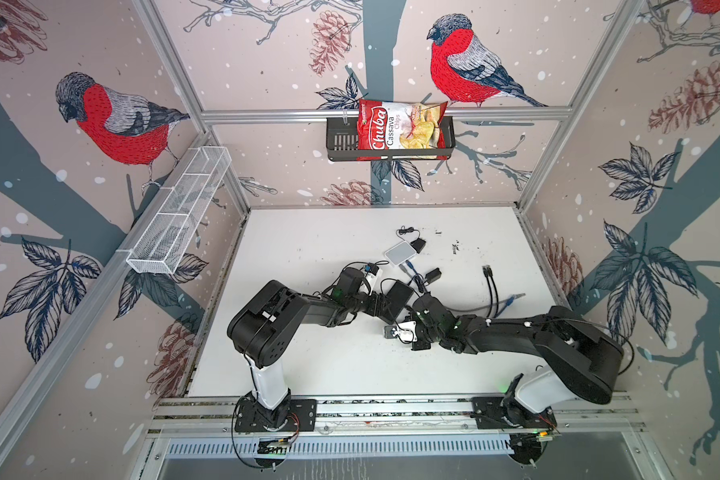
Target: Insert the plug into the switch port
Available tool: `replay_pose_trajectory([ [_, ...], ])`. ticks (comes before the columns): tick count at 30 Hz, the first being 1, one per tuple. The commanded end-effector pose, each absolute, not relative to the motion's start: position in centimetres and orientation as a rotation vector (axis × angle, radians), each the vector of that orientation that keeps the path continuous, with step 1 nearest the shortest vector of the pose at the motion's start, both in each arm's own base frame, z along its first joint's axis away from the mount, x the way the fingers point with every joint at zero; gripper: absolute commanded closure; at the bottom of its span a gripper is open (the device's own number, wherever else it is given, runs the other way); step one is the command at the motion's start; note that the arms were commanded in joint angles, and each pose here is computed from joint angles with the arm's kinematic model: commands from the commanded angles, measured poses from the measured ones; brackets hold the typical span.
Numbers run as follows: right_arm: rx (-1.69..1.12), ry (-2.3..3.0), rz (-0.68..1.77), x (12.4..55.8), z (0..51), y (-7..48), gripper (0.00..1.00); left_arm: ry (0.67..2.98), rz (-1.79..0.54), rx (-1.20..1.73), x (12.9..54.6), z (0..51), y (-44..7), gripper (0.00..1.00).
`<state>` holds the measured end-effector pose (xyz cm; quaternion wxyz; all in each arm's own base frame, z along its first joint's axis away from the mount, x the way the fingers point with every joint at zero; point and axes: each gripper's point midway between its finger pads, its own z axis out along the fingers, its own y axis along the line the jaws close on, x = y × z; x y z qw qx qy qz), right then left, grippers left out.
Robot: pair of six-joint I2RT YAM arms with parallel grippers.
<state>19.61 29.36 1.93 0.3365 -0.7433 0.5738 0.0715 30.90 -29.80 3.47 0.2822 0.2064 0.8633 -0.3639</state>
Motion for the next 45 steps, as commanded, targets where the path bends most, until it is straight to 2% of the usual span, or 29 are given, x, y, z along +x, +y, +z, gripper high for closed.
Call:
replay_pose_trajectory([
  [1, -2.015, 1.566, 0.176, 18.7, 0.4, 28.0, 0.82, 2.398, -0.948, 0.536, 30.0, 1.9, -28.9, 0.38],
  [10, -1.781, 1.735, 0.359, 20.4, 4.0, 29.4, 0.87, 2.398, -0.945, 0.525, 30.1, 1.8, -28.5, 0.38],
  [19, -1.471, 1.953, 0.507, 20.7, 6.5, 29.9, 0.86, 2.395, -0.94, 0.529, 30.1, 2.0, -28.3, 0.38],
  [26, -1.312, 2.054, 0.51, 20.7, 6.1, 30.2, 0.85, 2.41, -0.903, 0.525, 30.2, 1.8, -27.6, 0.38],
  [35, -1.049, 2.111, 0.389, 21.9, 5.0, 29.1, 0.86, 2.403, -0.893, 0.516, 30.6, 2.2, -26.6, 0.38],
  [45, -1.02, 2.07, 0.357, 22.1, 4.2, 28.9, 0.86, 2.346, -0.958, 0.547, 31.3, 3.6, -27.9, 0.38],
])
